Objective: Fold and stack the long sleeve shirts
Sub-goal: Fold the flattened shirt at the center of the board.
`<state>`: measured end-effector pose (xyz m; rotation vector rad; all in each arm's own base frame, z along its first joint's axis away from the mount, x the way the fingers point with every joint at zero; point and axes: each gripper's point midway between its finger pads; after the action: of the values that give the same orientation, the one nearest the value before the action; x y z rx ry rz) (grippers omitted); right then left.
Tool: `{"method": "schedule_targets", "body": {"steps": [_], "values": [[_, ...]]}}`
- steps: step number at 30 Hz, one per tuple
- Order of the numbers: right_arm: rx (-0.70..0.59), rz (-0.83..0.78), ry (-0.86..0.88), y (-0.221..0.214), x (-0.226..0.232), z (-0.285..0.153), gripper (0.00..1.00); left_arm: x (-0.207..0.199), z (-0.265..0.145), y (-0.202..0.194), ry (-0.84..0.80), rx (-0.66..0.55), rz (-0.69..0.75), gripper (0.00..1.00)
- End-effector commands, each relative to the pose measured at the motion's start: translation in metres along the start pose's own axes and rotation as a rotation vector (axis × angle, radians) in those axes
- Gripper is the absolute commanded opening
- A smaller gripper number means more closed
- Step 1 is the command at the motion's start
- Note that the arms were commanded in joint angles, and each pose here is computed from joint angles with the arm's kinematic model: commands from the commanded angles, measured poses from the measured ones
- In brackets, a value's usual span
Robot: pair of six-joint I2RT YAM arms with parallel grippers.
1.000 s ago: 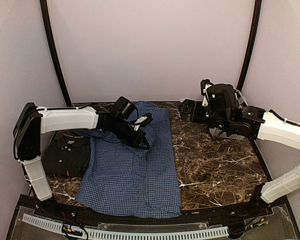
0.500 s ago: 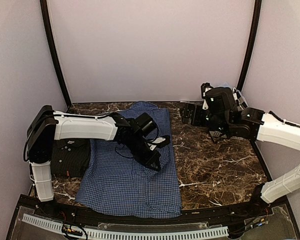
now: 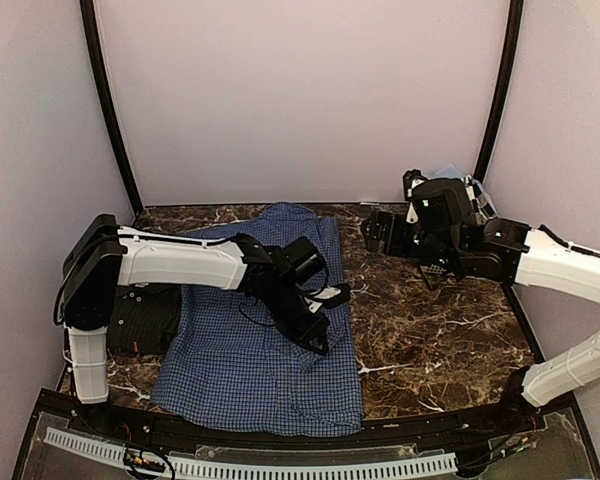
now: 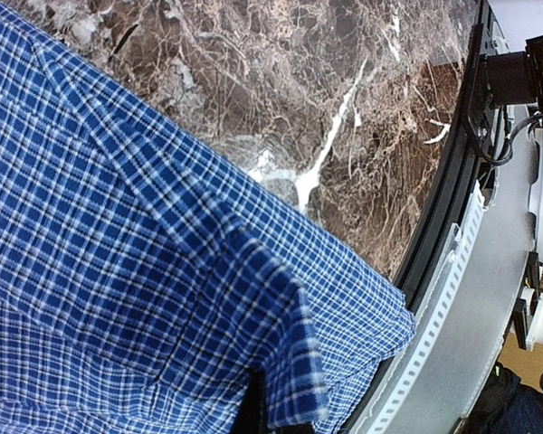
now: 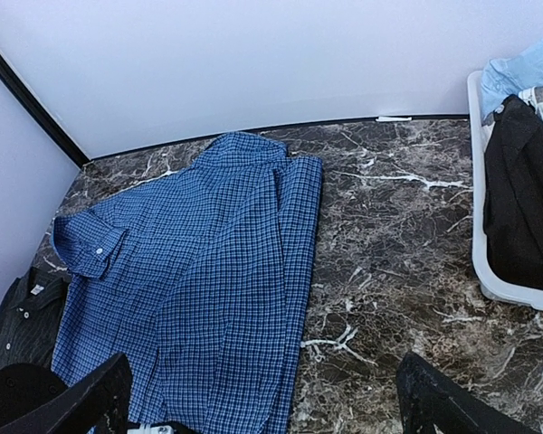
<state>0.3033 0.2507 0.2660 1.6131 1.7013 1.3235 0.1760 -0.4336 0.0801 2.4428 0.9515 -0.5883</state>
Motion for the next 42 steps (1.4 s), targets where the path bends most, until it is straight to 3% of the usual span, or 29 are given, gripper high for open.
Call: {"method": "schedule_targets", "body": {"steps": [1,2,6,10,12,18,23,32,42], "values": [[-0.012,0.021,0.01,0.003,-0.002,-0.004,0.99,-0.008,0.002,-0.007,-0.02,0.039,-0.008,0.06],[-0.012,0.022,0.009,0.003,-0.003,-0.004,0.99,-0.008,0.003,-0.009,-0.021,0.043,-0.009,0.09],[0.013,0.021,0.006,-0.003,-0.002,0.0,0.99,-0.015,0.0,-0.005,-0.049,0.026,-0.018,0.43],[0.074,-0.004,0.049,-0.016,0.009,0.007,0.99,-0.032,-0.011,0.007,-0.125,-0.045,-0.033,0.58],[0.104,-0.009,0.081,-0.023,0.014,0.009,0.99,-0.033,-0.022,0.016,-0.131,-0.096,-0.057,0.61],[0.214,0.017,0.269,-0.058,0.043,0.014,0.97,0.022,-0.065,0.034,-0.008,-0.319,-0.258,0.6],[0.293,0.081,0.355,-0.093,0.057,0.029,0.81,0.077,-0.097,0.05,-0.02,-0.497,-0.405,0.54],[0.462,0.134,0.453,-0.161,0.071,0.059,0.3,0.131,-0.094,0.081,0.111,-0.578,-0.458,0.44],[0.548,0.133,0.456,-0.208,0.064,0.076,0.21,0.173,-0.061,0.09,0.216,-0.56,-0.529,0.39]]}}
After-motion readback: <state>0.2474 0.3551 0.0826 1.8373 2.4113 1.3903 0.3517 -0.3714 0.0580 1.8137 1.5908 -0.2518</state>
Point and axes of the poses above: each gripper's point midway between its finger pads, its own z axis out along the fingers, its own x axis along the line the jaws close on, y = z × x, and after that the axes turned 1 degree about -z, right-handed
